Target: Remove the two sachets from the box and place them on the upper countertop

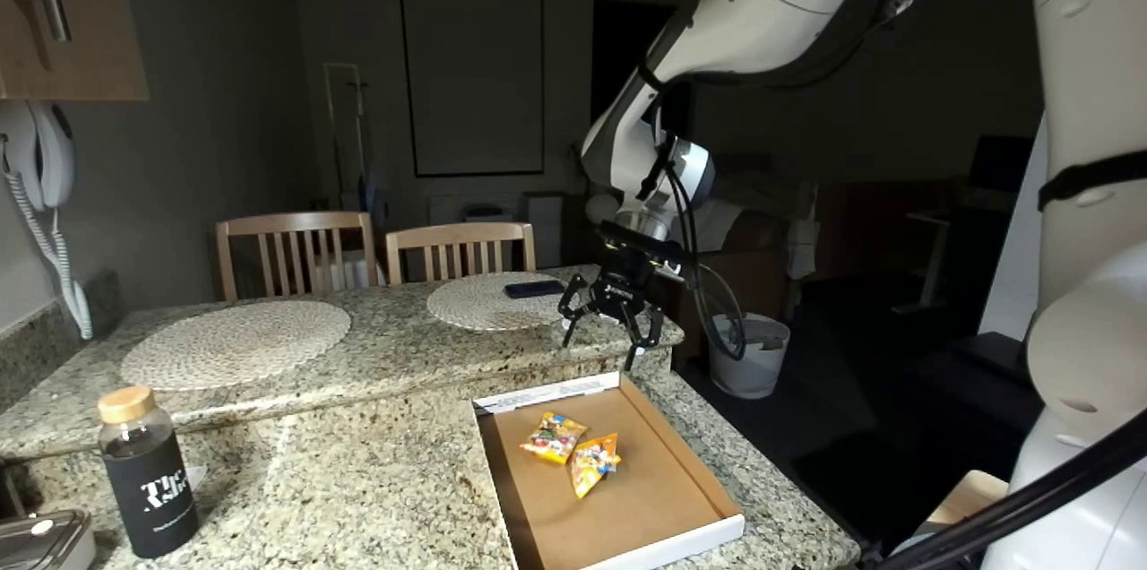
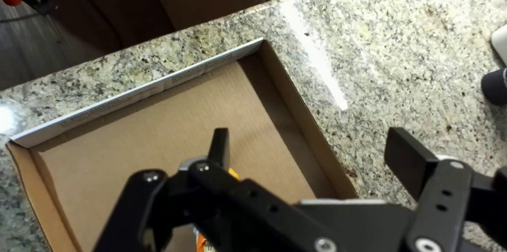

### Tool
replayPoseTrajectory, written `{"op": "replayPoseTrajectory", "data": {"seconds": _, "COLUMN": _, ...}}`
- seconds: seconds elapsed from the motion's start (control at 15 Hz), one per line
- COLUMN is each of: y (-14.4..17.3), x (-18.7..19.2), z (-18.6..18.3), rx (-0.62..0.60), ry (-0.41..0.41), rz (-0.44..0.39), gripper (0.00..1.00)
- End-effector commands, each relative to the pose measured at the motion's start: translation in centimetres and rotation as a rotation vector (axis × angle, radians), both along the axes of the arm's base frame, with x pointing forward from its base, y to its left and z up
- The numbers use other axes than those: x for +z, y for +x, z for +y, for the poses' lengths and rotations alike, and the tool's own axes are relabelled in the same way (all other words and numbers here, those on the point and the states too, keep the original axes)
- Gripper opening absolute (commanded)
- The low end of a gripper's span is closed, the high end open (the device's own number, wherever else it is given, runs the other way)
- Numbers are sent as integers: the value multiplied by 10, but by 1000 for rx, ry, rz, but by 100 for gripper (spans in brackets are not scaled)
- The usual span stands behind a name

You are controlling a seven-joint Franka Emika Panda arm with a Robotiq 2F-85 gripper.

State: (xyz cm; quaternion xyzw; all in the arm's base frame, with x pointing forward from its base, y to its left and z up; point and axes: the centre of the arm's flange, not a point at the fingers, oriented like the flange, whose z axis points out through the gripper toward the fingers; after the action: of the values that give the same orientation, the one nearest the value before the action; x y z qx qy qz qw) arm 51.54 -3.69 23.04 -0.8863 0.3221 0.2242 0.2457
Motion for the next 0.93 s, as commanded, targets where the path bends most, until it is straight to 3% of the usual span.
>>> {"op": "replayPoseTrajectory", "data": {"seconds": 0.0, "y": 27, "x": -44, "z": -12, "rx": -50, "ry": -140, "rz": 64, "gripper": 100}}
{"op": "replayPoseTrajectory", "data": {"seconds": 0.2, "y": 31, "x": -77, "z": -24, "rx": -94, "ry": -289, "rz": 111, "gripper": 100}}
{"op": "replayPoseTrajectory", "data": {"seconds": 0.27, "y": 28, "x": -84, "z": -25, "rx": -91, "ry": -291, "rz": 146, "gripper": 100}}
{"op": "replayPoseTrajectory", "data": {"seconds": 0.33, "y": 21, "x": -76, "z": -24, "rx": -75, "ry": -243, "rz": 98, "gripper": 100}}
{"op": "replayPoseTrajectory", "data": {"seconds": 0.67, "y": 25, "x": -90, "z": -25, "rx": -83, "ry": -267, "rz": 128, "gripper": 100}}
{"op": "replayPoseTrajectory", "data": {"seconds": 0.87, "y": 45, "x": -116, "z": -25, "rx": -112, "ry": -250, "rz": 111, "gripper": 100}}
